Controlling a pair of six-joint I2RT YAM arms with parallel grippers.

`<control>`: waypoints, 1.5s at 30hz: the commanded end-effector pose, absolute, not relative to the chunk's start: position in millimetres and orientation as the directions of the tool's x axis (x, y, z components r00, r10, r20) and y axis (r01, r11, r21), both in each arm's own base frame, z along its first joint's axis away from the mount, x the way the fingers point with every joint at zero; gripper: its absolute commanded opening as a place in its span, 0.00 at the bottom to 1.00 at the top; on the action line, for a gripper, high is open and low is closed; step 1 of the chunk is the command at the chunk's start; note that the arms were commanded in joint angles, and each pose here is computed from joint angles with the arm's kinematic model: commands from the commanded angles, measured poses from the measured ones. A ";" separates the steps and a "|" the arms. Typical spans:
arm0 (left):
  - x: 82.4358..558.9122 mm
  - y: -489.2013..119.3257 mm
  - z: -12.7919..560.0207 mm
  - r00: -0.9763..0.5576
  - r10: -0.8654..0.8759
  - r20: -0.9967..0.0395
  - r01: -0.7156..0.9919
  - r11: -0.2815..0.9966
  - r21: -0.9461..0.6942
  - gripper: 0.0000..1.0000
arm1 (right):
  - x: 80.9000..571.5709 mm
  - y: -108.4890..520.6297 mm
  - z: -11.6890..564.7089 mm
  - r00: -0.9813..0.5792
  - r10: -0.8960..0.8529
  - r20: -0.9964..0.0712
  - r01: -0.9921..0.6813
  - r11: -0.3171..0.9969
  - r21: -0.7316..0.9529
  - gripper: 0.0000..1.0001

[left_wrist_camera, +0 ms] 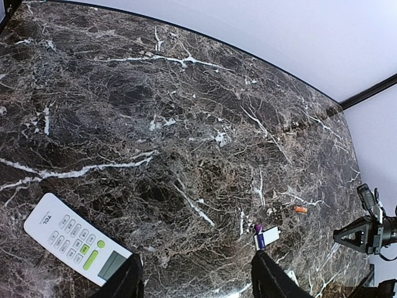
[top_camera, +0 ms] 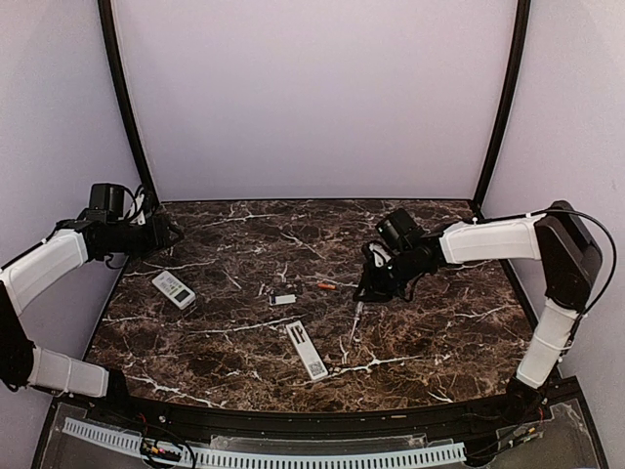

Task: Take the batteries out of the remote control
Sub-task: Place the screwdriver at the center of the board, then pick up the remote control from the center of the board.

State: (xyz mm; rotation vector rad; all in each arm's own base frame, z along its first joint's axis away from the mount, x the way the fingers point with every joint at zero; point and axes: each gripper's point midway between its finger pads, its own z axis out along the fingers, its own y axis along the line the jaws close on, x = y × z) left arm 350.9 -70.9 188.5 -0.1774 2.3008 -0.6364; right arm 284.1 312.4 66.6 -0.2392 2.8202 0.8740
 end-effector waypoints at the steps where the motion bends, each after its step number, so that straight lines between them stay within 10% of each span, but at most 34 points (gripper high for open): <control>1: 347.8 -71.8 181.5 -0.736 -0.297 -0.608 0.061 0.866 -0.497 0.59 | 282.0 314.3 58.8 -0.976 -0.112 -0.185 -0.196 0.818 0.541 0.20; 14: 348.8 -73.9 177.4 -0.747 -0.297 -0.594 0.062 0.860 -0.507 0.60 | 288.5 309.0 57.6 -0.974 -0.089 -0.207 -0.185 0.841 0.509 0.37; 45: 320.4 -7.2 60.6 -0.680 -0.631 -0.373 -0.536 0.775 -0.334 0.74 | 326.2 240.1 177.5 -0.676 0.132 -0.725 -0.232 0.896 0.380 0.54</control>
